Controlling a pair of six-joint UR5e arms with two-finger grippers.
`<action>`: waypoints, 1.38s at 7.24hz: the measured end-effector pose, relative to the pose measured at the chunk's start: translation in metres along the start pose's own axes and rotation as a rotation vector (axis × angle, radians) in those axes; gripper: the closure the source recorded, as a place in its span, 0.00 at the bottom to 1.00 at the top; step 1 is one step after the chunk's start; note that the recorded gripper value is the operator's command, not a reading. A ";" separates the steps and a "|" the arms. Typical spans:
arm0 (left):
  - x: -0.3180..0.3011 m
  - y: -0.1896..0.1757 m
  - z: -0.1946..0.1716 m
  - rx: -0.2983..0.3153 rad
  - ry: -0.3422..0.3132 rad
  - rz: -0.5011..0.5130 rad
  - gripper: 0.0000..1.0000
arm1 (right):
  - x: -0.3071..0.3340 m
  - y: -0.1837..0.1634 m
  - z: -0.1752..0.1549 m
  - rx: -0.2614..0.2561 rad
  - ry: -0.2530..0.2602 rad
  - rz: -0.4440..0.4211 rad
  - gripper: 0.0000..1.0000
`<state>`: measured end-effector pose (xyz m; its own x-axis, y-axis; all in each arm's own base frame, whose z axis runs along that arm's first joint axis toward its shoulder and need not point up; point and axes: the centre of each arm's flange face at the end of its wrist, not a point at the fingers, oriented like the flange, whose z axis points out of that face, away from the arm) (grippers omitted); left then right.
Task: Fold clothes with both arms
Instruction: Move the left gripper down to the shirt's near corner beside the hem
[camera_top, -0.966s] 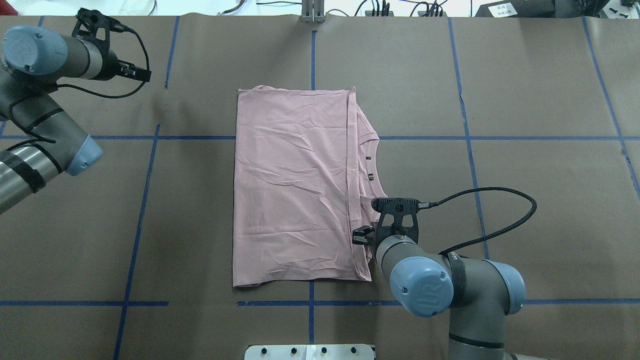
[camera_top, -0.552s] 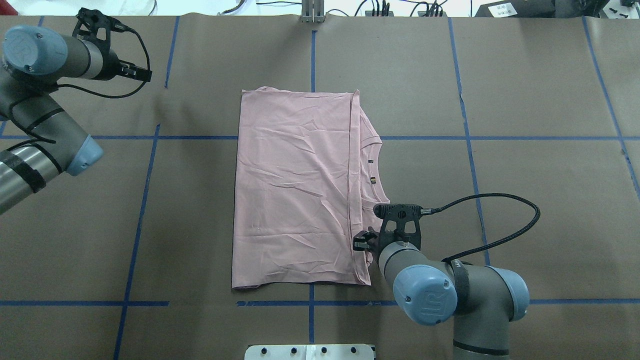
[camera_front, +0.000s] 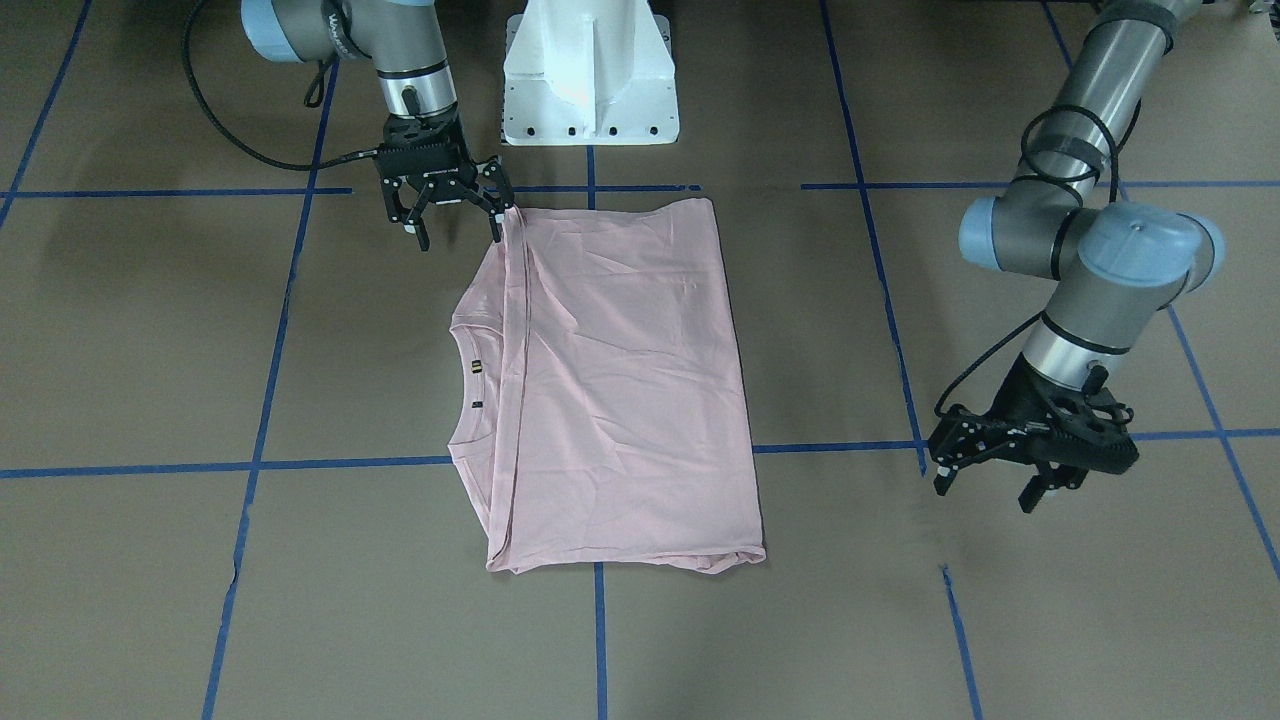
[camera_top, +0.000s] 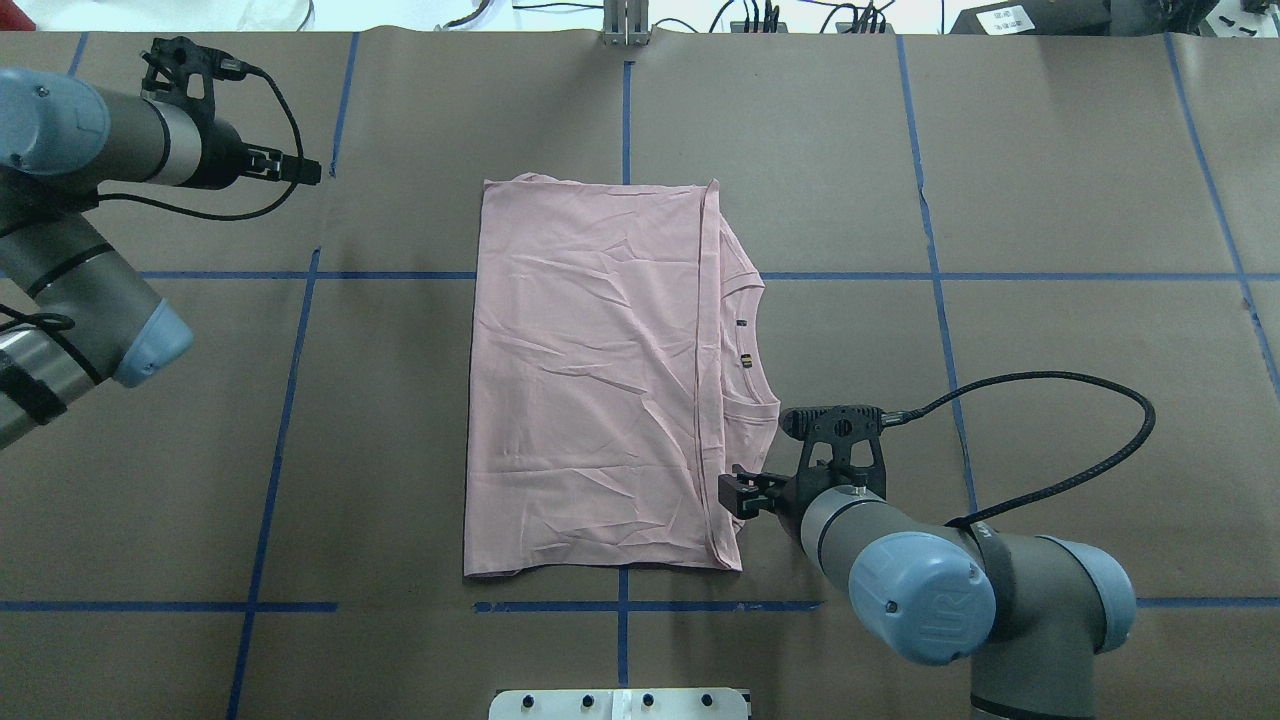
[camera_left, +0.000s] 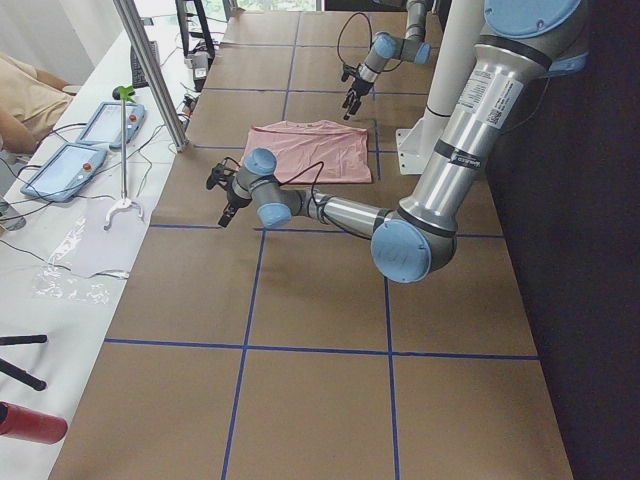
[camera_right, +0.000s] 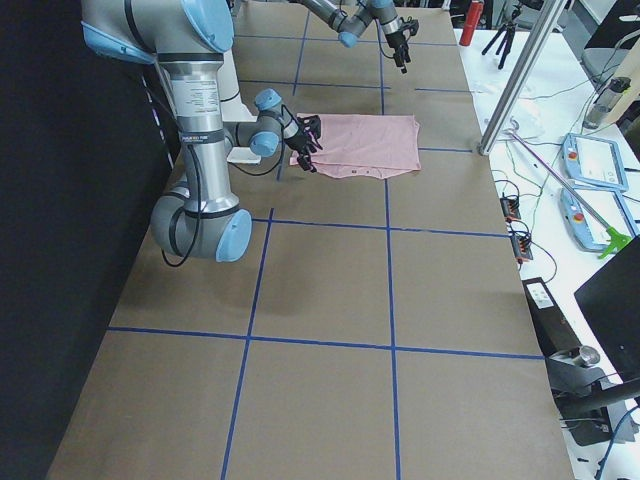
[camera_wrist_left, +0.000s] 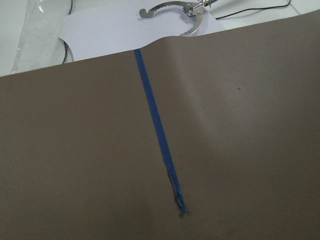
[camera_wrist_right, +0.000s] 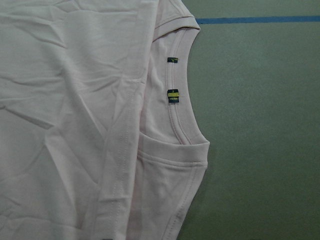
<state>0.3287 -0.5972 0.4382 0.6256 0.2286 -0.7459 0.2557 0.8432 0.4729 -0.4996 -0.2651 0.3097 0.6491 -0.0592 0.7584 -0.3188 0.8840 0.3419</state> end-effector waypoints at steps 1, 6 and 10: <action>0.032 0.036 -0.017 -0.023 0.061 -0.070 0.00 | 0.001 -0.001 -0.006 0.001 -0.009 0.005 0.00; 0.193 0.221 -0.107 -0.159 0.164 -0.436 0.22 | -0.001 -0.002 -0.009 0.006 -0.018 0.027 0.00; 0.278 0.277 -0.101 -0.202 0.073 -0.673 0.36 | -0.002 -0.002 -0.009 0.007 -0.019 0.030 0.00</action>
<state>0.4991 -0.2510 0.3140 0.3269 -0.3485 -0.8784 0.4233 0.8851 -0.1936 -0.4937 -0.2630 0.3028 0.6261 -0.0418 0.7786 -0.3425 0.8823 0.3228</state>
